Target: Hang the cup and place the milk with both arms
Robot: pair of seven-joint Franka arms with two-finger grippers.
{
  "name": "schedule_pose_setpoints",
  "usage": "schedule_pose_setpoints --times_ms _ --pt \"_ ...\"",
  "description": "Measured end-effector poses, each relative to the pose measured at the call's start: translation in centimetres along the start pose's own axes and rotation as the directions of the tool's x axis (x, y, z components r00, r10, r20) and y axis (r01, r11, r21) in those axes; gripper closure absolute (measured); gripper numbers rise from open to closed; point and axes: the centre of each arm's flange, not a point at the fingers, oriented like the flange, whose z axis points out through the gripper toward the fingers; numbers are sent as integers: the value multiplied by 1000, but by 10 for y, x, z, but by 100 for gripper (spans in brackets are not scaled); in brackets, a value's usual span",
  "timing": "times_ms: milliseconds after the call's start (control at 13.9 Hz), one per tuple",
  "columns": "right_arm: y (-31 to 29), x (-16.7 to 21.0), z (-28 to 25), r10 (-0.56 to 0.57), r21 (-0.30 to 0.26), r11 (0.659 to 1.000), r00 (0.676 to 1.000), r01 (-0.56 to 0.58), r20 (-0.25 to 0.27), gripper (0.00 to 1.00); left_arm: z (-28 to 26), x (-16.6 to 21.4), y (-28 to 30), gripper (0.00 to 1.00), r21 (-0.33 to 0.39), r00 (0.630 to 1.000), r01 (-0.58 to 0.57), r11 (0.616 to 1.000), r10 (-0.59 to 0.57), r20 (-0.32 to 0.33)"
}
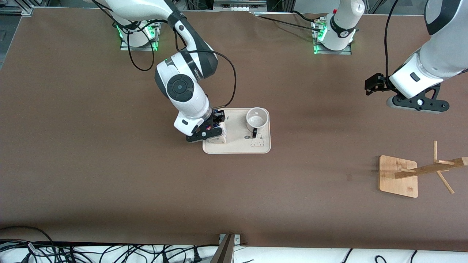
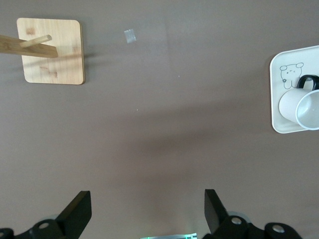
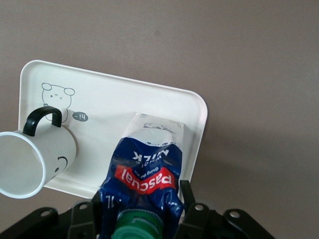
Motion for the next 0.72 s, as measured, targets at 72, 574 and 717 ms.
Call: schedule_pose_setpoints --times_ms 72,574,717 --pt "0 0 0 0 0 1000 1000 0 1 42 6 4 3 0 -2 1000 7 1000 -7 12" --pt "-3 -12 -31 -11 -2 1000 999 11 33 42 69 60 14 0 -51 995 96 994 -96 -6" --pt "-2 -20 -55 -13 -4 1000 999 13 47 42 78 69 22 0 -88 991 134 987 -136 -16"
